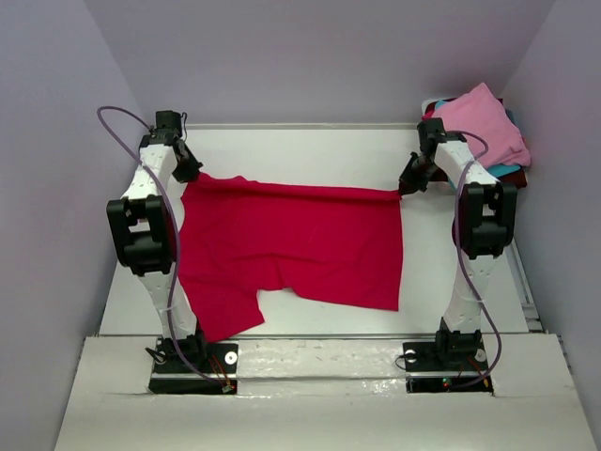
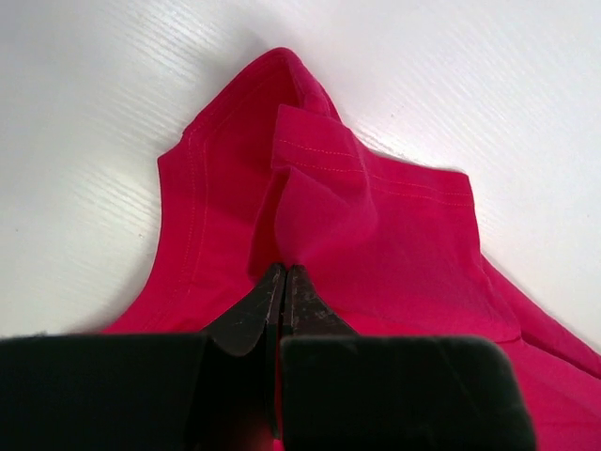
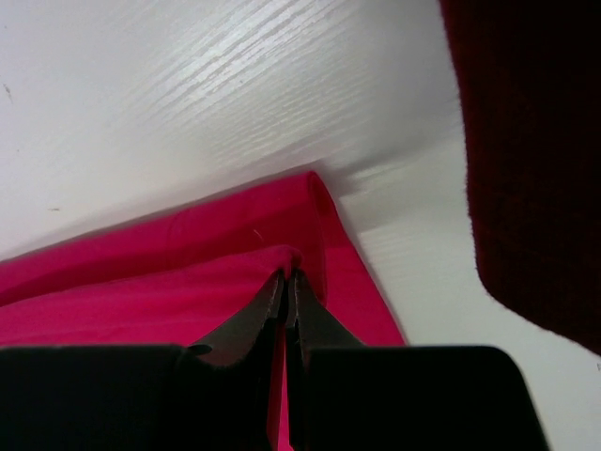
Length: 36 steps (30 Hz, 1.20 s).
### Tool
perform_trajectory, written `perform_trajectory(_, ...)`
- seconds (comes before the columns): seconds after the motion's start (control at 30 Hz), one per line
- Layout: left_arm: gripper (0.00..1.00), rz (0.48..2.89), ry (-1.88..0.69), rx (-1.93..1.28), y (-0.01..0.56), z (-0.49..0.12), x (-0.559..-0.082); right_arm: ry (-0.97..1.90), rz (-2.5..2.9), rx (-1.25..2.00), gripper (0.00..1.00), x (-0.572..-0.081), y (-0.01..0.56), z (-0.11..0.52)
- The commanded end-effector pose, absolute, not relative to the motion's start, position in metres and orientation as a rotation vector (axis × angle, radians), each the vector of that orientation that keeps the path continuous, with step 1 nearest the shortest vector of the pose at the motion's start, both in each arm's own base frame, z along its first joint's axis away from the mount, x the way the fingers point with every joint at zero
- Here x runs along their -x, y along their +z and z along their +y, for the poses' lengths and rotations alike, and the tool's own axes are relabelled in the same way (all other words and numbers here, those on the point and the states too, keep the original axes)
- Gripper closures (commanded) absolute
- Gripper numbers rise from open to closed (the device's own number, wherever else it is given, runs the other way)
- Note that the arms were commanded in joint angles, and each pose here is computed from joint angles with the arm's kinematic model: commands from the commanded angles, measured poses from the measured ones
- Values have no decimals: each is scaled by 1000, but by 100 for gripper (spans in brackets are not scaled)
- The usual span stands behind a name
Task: Fold and stack the t-shirts
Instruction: Fold the tshirt
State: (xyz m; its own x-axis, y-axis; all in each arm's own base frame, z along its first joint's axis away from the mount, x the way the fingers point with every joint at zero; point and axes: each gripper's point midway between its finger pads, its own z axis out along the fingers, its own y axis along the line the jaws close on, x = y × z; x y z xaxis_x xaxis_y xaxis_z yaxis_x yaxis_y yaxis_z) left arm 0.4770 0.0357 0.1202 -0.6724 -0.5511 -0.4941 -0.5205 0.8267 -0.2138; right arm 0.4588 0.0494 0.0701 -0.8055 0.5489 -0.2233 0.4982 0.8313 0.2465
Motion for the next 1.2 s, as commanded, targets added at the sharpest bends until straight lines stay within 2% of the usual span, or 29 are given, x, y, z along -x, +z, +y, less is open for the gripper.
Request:
perform_trajectory(0.0, 94, 2372, -58, 795, 150, 45, -471, 255, 2689, -803, 93, -453, 94, 41)
perform_trajectory(1.17, 94, 2411, -106, 805, 147, 33, -437, 241, 2765, -779, 93, -412, 81, 42)
